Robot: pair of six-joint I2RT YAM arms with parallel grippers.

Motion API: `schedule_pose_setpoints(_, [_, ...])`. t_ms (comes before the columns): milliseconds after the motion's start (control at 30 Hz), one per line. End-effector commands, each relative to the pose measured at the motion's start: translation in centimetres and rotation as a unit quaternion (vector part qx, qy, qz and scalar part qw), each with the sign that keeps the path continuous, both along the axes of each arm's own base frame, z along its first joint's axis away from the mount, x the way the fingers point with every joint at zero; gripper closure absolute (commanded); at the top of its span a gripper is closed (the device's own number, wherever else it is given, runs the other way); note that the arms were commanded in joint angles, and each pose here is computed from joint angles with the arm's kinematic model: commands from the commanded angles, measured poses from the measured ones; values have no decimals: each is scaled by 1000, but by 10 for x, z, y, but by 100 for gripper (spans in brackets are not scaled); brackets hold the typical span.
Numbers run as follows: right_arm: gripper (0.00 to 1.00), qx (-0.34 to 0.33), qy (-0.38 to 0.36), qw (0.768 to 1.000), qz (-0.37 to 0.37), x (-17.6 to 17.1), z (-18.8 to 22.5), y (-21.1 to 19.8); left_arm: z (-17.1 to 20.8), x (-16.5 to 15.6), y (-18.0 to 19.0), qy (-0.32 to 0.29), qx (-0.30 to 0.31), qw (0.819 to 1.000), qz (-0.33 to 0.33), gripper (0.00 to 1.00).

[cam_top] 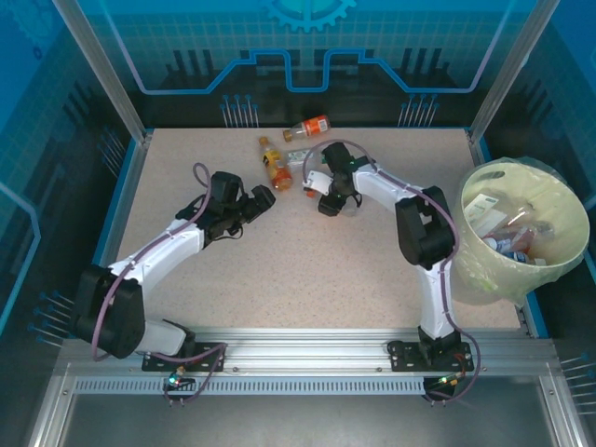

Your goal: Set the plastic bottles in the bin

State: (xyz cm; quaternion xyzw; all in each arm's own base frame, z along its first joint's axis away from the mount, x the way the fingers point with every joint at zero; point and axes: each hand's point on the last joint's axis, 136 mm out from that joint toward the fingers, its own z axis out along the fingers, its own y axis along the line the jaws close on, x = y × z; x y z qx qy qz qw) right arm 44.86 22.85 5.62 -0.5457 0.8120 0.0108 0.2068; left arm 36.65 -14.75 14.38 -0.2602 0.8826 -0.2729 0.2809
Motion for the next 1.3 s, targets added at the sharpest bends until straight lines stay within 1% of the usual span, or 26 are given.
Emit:
schedule_pose_setpoints(0, [51,55,-47,997,-33,-2,48,6,15,10,-19,-21,-39,998,-38,1])
schedule_pose_setpoints(200, [57,115,-87,987,-67,-28,88,3,30,11,-38,-51,-55,994,-73,1])
schedule_pose_setpoints(433, [61,196,-126,964,-124,-55,137,-8,60,5,-70,-106,-53,984,-131,1])
schedule_pose_setpoints(633, [63,256,-144,944,-151,-82,177,-18,96,-7,-99,-177,-57,964,-188,1])
schedule_pose_setpoints(867, [64,293,-169,925,-171,-106,221,-33,128,-21,-123,-240,-70,939,-236,1])
schedule_pose_setpoints(1000, [65,315,-193,908,-199,-116,253,-50,134,-22,-126,-253,-75,935,-238,1])
schedule_pose_setpoints(1267, [65,353,-241,866,-258,-132,310,-94,130,-15,-128,-246,-78,938,-229,1])
